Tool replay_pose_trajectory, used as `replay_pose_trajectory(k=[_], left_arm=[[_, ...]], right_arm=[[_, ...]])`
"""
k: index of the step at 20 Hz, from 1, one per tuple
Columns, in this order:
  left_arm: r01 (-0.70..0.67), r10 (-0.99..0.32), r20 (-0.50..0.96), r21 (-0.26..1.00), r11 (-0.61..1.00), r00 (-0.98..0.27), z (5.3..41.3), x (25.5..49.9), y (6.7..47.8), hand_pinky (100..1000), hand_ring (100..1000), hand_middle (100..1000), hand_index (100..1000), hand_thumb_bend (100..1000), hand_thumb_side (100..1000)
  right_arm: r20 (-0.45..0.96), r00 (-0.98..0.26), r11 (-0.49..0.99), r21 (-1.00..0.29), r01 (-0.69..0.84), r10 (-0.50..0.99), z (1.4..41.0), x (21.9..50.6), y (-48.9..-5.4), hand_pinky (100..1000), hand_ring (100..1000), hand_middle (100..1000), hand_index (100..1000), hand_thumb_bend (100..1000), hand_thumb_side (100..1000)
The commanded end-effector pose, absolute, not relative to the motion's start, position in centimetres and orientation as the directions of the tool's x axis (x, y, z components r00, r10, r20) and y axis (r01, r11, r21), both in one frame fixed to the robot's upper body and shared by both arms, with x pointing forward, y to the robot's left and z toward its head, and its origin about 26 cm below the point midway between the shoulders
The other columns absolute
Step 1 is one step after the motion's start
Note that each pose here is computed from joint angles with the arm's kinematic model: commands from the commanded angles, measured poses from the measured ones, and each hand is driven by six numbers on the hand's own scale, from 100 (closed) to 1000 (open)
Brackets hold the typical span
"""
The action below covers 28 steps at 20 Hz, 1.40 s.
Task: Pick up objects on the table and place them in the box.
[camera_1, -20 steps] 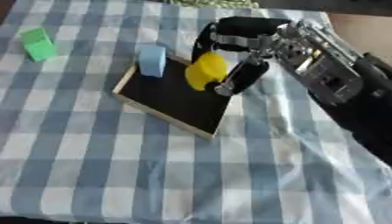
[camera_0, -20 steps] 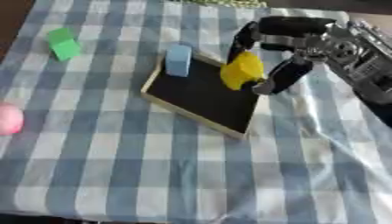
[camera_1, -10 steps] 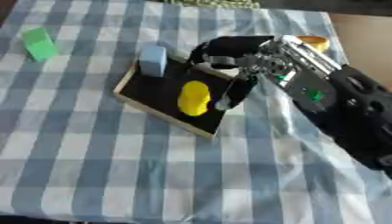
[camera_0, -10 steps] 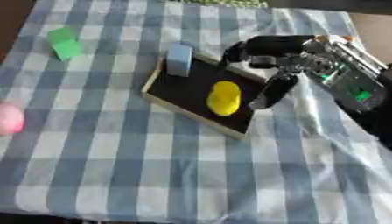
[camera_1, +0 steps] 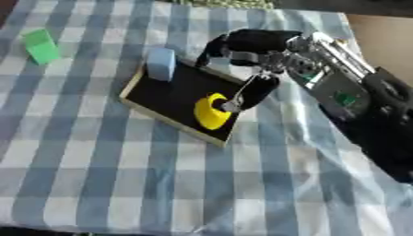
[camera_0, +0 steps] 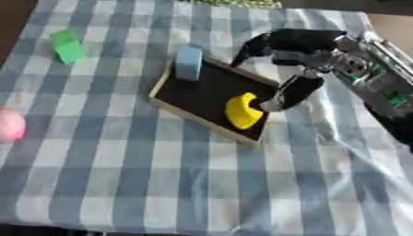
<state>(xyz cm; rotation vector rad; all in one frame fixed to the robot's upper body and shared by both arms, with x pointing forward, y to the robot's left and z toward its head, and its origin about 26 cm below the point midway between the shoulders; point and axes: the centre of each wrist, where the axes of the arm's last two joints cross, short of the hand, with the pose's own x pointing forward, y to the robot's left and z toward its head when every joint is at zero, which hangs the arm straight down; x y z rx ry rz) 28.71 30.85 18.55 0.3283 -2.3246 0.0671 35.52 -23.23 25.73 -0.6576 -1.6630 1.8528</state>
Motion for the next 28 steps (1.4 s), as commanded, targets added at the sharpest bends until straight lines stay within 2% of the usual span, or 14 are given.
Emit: replay_pose_trajectory(k=[1,7,10,20,28], left_arm=[[-0.259,-0.226,0.694,0.059,0.964,-0.684,19.2,28.5,31.0,900,807,765,854,100,636],[-0.266,-0.232,0.692,0.059,0.962,-0.684,19.2,28.5,31.1,901,807,766,854,100,634],[-0.269,-0.236,0.688,0.061,0.961,-0.687,19.3,28.5,31.2,901,807,766,854,100,631],[-0.267,-0.235,0.687,0.062,0.962,-0.687,19.3,28.5,31.2,902,807,767,854,100,634],[-0.270,-0.234,0.691,0.058,0.961,-0.684,19.2,28.5,31.1,902,807,767,855,100,639]], right_arm=[[-0.047,-0.665,-0.039,-0.999,0.027,0.746,29.0,34.2,-25.7,839,907,789,868,413,258],[-0.111,-0.386,-0.098,-0.994,0.054,0.916,29.9,35.9,-32.9,850,910,824,881,506,233],[-0.114,-0.288,-0.110,-0.994,0.027,0.951,29.2,37.1,-36.1,855,918,832,886,510,228],[-0.083,-0.204,-0.088,-0.996,-0.013,0.976,27.8,39.4,-39.1,861,927,845,890,545,179],[-0.079,-0.090,-0.084,-0.995,-0.051,0.993,26.0,41.5,-41.2,861,926,852,890,535,171]])
